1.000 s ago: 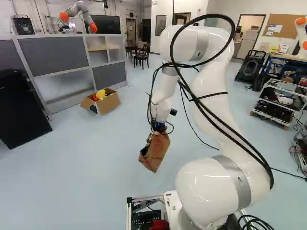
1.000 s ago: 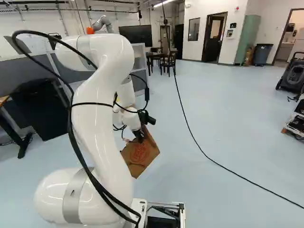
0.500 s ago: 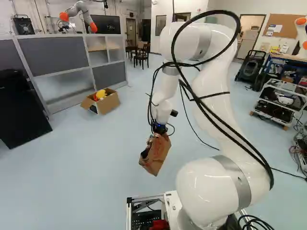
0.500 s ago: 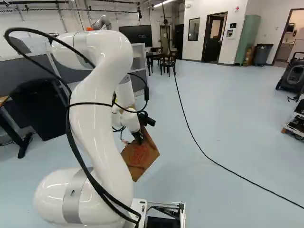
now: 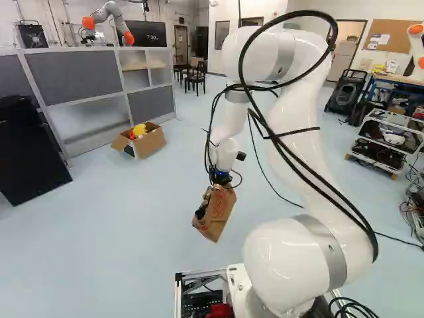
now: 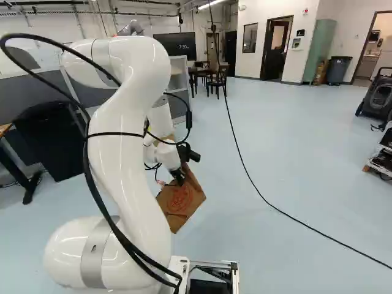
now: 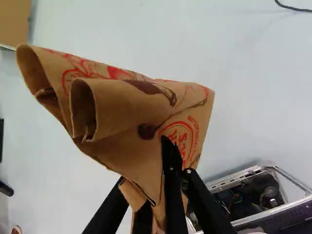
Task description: Pick up the grocery bag from the ground
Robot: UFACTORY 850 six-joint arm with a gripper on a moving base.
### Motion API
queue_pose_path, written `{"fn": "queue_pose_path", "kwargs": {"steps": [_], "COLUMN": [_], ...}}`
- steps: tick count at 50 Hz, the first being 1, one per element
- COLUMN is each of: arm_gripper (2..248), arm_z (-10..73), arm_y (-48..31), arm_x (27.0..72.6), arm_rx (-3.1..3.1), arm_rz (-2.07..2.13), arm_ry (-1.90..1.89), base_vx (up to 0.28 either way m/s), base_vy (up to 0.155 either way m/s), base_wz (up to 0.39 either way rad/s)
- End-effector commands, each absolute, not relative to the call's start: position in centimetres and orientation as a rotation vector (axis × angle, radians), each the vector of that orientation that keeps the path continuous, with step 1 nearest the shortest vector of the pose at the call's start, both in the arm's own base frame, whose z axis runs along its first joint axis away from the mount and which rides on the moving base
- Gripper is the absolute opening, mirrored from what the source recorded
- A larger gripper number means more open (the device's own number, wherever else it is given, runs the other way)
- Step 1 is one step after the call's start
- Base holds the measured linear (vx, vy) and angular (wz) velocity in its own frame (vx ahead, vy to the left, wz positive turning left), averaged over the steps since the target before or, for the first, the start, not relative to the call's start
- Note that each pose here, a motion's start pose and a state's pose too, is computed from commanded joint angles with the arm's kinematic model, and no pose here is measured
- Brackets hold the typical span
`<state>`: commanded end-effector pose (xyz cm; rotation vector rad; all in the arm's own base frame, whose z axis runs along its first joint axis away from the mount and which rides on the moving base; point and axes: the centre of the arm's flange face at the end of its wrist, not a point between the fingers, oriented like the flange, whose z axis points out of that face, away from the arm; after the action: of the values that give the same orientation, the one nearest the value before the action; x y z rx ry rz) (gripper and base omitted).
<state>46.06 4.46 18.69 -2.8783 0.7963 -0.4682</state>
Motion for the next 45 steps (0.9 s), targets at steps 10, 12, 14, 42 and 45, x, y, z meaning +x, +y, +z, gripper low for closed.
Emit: {"fn": "queue_pose_path", "kwargs": {"steps": [10, 12, 14, 42, 45], "arm_gripper": [26, 26, 26, 26, 26], "arm_z": [19.7, 19.9, 20.2, 24.8, 25.4], "arm_y": [4.3, 4.2, 4.2, 3.2, 3.1], "arm_x": [45.7, 45.6, 45.5, 43.0, 42.7], "arm_rx": [-2.872, -2.87, -2.868, -2.83, -2.824], "arm_rz": [-0.514, -0.525, -0.536, -0.768, -0.801], "arm_ry": [0.765, 0.758, 0.75, 0.598, 0.577], "base_vx": [0.0, 0.0, 0.0, 0.0, 0.0], "base_vy": [0.0, 0.0, 0.0, 0.0, 0.0], "base_wz": [0.0, 0.0, 0.0, 0.0, 0.0]}}
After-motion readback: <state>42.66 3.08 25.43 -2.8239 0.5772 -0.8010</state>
